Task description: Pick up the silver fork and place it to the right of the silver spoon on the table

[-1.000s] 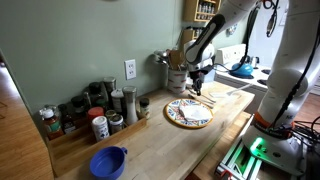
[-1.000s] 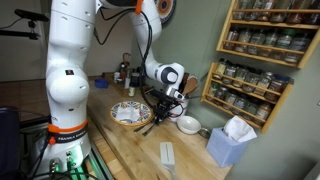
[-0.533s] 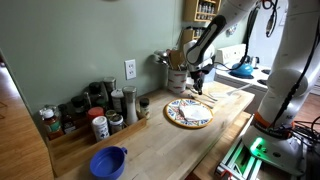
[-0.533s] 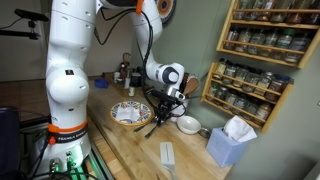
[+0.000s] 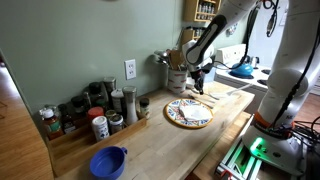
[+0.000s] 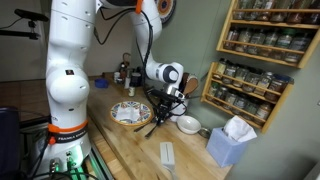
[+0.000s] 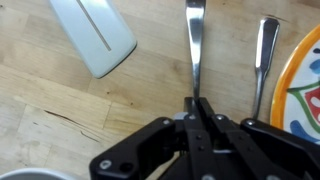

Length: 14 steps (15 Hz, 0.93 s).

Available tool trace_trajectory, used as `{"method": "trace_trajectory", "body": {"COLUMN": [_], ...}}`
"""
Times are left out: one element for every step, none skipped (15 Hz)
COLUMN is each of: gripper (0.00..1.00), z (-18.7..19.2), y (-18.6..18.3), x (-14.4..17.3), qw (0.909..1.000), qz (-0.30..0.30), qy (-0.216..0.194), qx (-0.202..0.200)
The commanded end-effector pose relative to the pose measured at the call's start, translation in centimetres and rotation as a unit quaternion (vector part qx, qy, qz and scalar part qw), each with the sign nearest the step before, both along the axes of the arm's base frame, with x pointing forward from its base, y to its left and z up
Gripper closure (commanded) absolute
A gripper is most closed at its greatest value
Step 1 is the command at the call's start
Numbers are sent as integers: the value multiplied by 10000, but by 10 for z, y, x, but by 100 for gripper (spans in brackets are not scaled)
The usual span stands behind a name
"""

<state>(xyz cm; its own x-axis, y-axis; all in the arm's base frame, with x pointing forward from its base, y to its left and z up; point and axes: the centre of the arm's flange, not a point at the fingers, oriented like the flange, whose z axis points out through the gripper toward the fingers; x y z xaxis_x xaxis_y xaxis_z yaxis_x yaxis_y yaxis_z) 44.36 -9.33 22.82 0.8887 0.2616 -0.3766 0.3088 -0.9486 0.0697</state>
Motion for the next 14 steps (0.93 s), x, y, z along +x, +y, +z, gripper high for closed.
{"method": "trace_trajectory", "body": {"gripper": [98, 98, 98, 98, 98, 98, 98, 98, 98, 98, 98, 98, 98, 98], "z": [-31, -33, -36, -38, -41, -44, -47, -49, -51, -53, -54, -56, -58, -59], "y": [1, 0, 0, 0, 1, 2, 3, 2, 1, 0, -2, -3, -3, -4], "x": [-12, -10, -9, -7, -6, -5, -4, -2, -1, 0, 1, 2, 3, 4], "qw": [9983, 9981, 9979, 9977, 9974, 9971, 9970, 9972, 9972, 9971, 9970, 9970, 9969, 9969], "qz": [-68, -72, -73, -47, -26, -9, -6, -40, -75, -75, -110, -113, -116, -108], "qy": [568, 593, 609, 639, 666, 698, 703, 670, 661, 690, 710, 720, 729, 734], "qx": [68, 125, 190, 232, 276, 297, 321, 339, 329, 311, 276, 279, 269, 255]}}
